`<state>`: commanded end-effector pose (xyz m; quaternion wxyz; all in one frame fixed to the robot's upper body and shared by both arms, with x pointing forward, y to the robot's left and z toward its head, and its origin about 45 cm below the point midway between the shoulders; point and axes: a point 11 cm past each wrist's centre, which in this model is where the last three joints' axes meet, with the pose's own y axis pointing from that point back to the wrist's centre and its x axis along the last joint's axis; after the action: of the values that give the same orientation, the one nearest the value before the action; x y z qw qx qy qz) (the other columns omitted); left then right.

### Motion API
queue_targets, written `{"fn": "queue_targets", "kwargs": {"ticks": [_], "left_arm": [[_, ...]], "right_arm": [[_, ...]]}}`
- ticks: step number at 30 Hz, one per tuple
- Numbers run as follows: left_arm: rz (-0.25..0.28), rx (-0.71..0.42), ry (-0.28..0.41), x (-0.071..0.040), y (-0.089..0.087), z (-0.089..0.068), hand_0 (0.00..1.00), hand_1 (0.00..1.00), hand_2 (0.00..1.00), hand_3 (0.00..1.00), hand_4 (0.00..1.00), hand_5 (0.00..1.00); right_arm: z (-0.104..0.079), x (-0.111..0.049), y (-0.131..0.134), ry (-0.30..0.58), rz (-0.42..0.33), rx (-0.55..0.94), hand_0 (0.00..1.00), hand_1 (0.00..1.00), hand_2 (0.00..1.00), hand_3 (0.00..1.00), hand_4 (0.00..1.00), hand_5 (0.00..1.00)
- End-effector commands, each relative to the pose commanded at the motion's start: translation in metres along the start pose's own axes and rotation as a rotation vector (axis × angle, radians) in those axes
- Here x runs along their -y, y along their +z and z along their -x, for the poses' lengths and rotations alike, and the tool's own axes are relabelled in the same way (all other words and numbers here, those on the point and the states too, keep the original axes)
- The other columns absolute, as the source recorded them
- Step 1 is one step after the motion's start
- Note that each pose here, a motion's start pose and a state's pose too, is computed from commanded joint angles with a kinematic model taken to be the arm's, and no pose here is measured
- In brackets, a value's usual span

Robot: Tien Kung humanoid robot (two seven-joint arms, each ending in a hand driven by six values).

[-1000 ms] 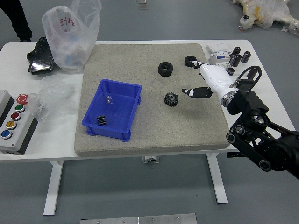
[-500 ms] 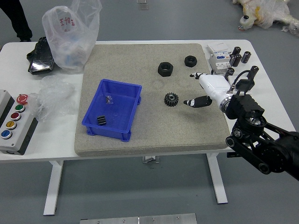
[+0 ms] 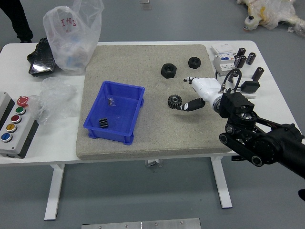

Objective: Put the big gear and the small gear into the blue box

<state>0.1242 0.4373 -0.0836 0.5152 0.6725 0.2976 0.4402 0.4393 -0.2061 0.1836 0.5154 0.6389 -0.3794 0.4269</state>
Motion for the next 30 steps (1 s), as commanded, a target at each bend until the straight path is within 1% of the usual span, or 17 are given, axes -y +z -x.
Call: {"fn": "queue_targets", "kwargs": {"ticks": [4, 8, 9, 14, 15, 20, 21, 26, 27, 30], "left_arm": [[-0.001, 0.006, 0.005, -0.001, 0.0, -0.003, 0.764, 0.683, 0.631, 0.787, 0.706, 0.562], [0.0, 0.007, 0.007, -0.001, 0.0, -0.004, 0.764, 0.683, 0.631, 0.787, 0.706, 0.562], [-0.001, 0.006, 0.007, -0.001, -0.001, -0.004, 0.764, 0.683, 0.631, 0.787, 0.705, 0.561], [-0.009, 0.003, 0.004, 0.0, -0.004, -0.002, 0.764, 0.683, 0.631, 0.787, 0.705, 0.561], [-0.009, 0.003, 0.002, 0.0, -0.004, -0.001, 0.764, 0.683, 0.632, 0.789, 0.704, 0.562], [-0.008, 0.005, 0.001, 0.0, -0.002, 0.0, 0.764, 0.683, 0.632, 0.789, 0.704, 0.562], [-0.007, 0.006, 0.001, 0.0, -0.001, 0.0, 0.764, 0.683, 0.632, 0.789, 0.703, 0.562], [-0.003, 0.011, 0.002, 0.0, 0.0, -0.002, 0.764, 0.683, 0.632, 0.789, 0.703, 0.562], [-0.003, 0.011, 0.002, 0.0, 0.0, -0.002, 0.764, 0.683, 0.631, 0.787, 0.699, 0.562], [-0.004, 0.014, 0.001, 0.0, 0.0, -0.002, 0.764, 0.683, 0.631, 0.787, 0.699, 0.562]], "right_arm": [[0.002, 0.008, -0.006, -0.019, -0.001, -0.007, 0.384, 0.692, 0.844, 0.909, 0.966, 0.486], [0.008, 0.011, -0.007, -0.036, 0.001, -0.011, 0.384, 0.692, 0.844, 0.909, 0.966, 0.486], [0.01, 0.012, -0.008, -0.04, -0.002, -0.012, 0.37, 0.654, 0.753, 0.845, 0.846, 0.345], [0.016, 0.015, -0.016, -0.051, -0.019, -0.017, 0.37, 0.654, 0.753, 0.845, 0.846, 0.345], [0.018, 0.016, -0.017, -0.052, -0.022, -0.017, 0.346, 0.586, 0.638, 0.721, 0.714, 0.289], [0.019, 0.019, -0.021, -0.051, -0.029, -0.013, 0.346, 0.586, 0.638, 0.721, 0.714, 0.289], [0.019, 0.02, -0.021, -0.052, -0.029, -0.013, 0.324, 0.549, 0.57, 0.654, 0.488, 0.201], [0.027, 0.022, -0.02, -0.072, -0.02, -0.011, 0.324, 0.549, 0.57, 0.654, 0.488, 0.201], [0.029, 0.022, -0.019, -0.077, -0.018, -0.012, 0.327, 0.531, 0.539, 0.623, 0.405, 0.165], [0.034, 0.022, -0.019, -0.092, -0.016, -0.015, 0.327, 0.531, 0.539, 0.623, 0.405, 0.165]]}}
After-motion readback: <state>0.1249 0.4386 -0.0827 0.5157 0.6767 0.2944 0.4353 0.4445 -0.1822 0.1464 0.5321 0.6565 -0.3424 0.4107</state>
